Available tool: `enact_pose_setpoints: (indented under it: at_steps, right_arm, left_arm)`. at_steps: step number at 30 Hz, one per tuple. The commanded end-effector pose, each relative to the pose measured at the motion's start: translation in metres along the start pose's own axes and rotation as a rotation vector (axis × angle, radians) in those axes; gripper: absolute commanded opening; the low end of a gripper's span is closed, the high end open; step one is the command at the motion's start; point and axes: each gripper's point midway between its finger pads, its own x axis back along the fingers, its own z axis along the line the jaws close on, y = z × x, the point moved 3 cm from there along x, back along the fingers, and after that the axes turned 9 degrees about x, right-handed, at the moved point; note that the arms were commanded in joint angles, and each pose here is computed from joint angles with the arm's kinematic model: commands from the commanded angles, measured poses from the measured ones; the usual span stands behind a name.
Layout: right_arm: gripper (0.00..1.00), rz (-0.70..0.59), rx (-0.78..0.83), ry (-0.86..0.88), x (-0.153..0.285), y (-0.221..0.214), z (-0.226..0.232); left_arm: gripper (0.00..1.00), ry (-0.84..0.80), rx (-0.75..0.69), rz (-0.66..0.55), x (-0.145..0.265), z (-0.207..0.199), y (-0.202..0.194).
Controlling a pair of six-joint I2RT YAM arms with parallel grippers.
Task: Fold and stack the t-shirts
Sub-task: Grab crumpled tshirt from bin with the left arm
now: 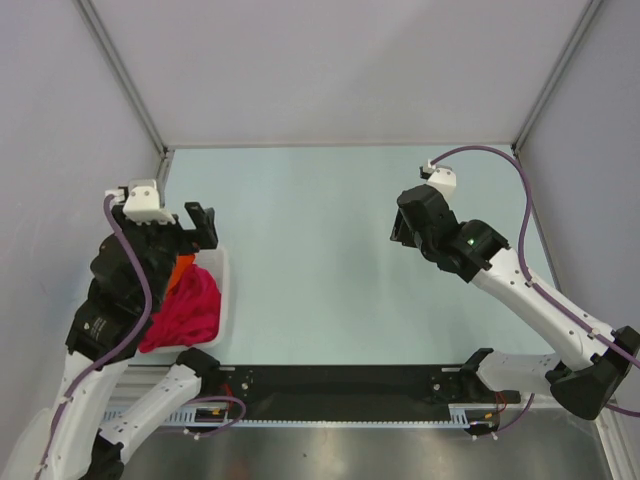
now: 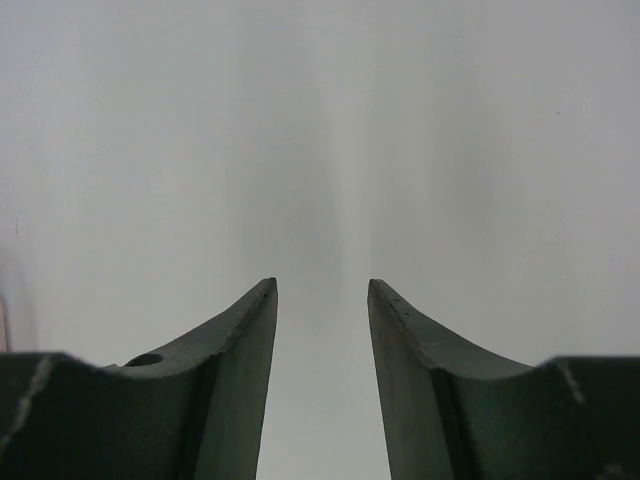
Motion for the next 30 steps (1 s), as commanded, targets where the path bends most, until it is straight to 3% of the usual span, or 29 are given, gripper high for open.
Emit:
enact_pose_setpoints:
  at_steps: [1,12,17,22,30]
  right_arm:
    - [0.47,-0.019,-0.017,0.018,0.001,0.006,0.004]
    - [0.47,-0.014,-0.019,0.020,-0.001,0.005,0.006]
    - [0.47,-0.004,-0.020,0.016,-0.005,0.000,0.006]
    - [0.47,0.005,-0.017,0.013,-0.007,-0.004,0.005]
    - [0.48,-0.011,-0.016,-0.018,0.001,-0.006,-0.010]
  left_arm:
    - [1.00,0.019,0.015,0.021,-0.002,-0.001,0.001]
    - [0.99,-0.004,-0.001,0.034,0.004,0.002,-0.010]
    - [1.00,0.229,-0.027,0.253,-0.011,0.027,-0.069]
    - [0.99,0.322,-0.006,0.497,-0.024,0.030,-0.128]
    - [1.00,0.563,0.018,0.672,-0.032,0.053,-0.171]
